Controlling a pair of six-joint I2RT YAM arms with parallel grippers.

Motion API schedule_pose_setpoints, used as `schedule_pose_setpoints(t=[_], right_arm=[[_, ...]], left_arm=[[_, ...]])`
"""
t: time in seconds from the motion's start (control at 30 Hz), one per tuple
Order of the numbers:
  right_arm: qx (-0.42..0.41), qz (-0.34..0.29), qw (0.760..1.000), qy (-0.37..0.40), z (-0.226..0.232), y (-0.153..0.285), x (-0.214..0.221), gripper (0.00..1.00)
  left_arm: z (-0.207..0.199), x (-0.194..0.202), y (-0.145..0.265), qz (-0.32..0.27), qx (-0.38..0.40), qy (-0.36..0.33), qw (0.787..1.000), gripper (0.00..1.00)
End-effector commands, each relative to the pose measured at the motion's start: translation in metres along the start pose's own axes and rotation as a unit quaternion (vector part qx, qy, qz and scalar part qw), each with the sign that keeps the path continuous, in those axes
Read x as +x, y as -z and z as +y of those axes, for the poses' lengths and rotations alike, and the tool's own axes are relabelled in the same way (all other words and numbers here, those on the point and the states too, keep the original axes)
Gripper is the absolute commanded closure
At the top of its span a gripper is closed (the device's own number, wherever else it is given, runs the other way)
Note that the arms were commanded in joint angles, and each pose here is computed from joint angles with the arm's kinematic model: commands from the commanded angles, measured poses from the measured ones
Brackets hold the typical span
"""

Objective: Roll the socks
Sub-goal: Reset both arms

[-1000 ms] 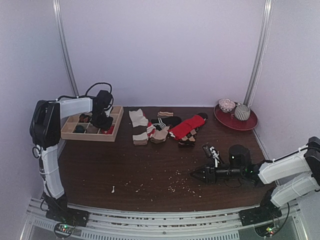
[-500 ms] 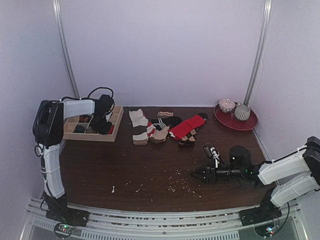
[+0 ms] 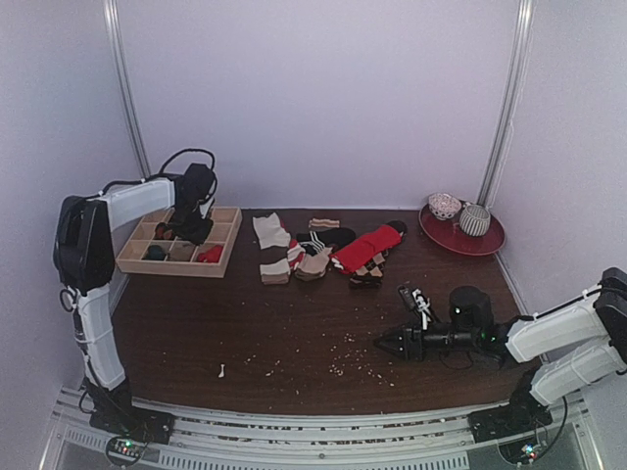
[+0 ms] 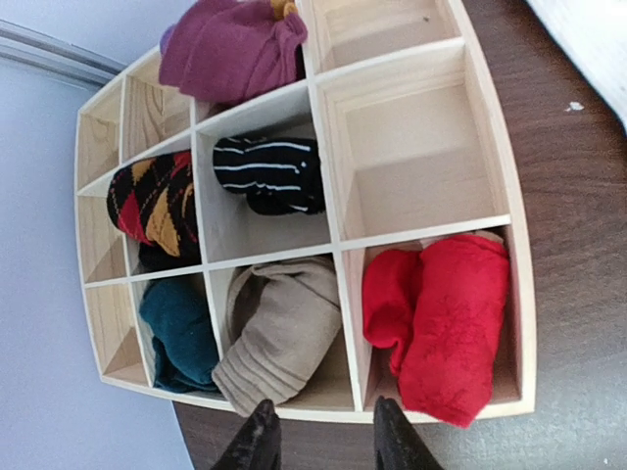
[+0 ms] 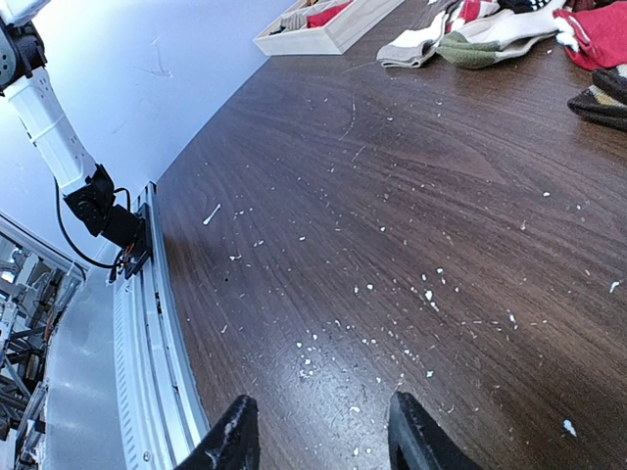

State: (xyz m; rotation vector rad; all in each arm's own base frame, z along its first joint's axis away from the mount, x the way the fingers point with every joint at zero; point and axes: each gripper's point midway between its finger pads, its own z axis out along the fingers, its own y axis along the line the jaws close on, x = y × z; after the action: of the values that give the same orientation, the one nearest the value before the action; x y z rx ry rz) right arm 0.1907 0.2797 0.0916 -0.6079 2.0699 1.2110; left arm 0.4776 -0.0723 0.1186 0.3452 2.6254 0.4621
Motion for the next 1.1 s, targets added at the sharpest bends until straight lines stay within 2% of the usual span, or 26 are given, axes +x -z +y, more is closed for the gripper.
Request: schedule_pose_setpoints(t=[0.0, 0.13, 0.23, 0.7, 0.9, 1.07], right_arm=[[0.003, -0.007, 1.0, 0.005, 0.0, 0.0, -0.007, 0.54], [0.002, -0.003, 1.0, 0.002, -0.001, -0.002, -0.006, 0.54], [0.001, -0.002, 1.0, 0.001, -0.001, -0.003, -0.006, 0.54], [0.004, -0.001, 1.0, -0.004, -0.004, -0.004, -0.002, 0.54], [0.0, -0.004, 1.0, -0.007, -0.004, -0.004, -0.001, 0.55], [-0.002, -0.006, 1.0, -0.01, -0.003, -0.003, -0.001, 0.55]], left_arm=[[0.003, -0.015, 0.034, -0.038, 0.037, 0.015, 0.998, 0.7], [-0.023, -0.014, 0.022, -0.034, 0.096, 0.001, 0.995, 0.9], [-0.042, -0.007, 0.009, -0.017, 0.126, -0.011, 0.992, 0.98], [-0.065, 0.004, -0.014, 0.016, 0.146, -0.041, 0.988, 0.99], [-0.054, 0.034, -0.033, 0.072, 0.096, -0.056, 0.991, 1.0], [-0.044, 0.04, -0.041, 0.082, 0.058, -0.052, 0.994, 1.0]])
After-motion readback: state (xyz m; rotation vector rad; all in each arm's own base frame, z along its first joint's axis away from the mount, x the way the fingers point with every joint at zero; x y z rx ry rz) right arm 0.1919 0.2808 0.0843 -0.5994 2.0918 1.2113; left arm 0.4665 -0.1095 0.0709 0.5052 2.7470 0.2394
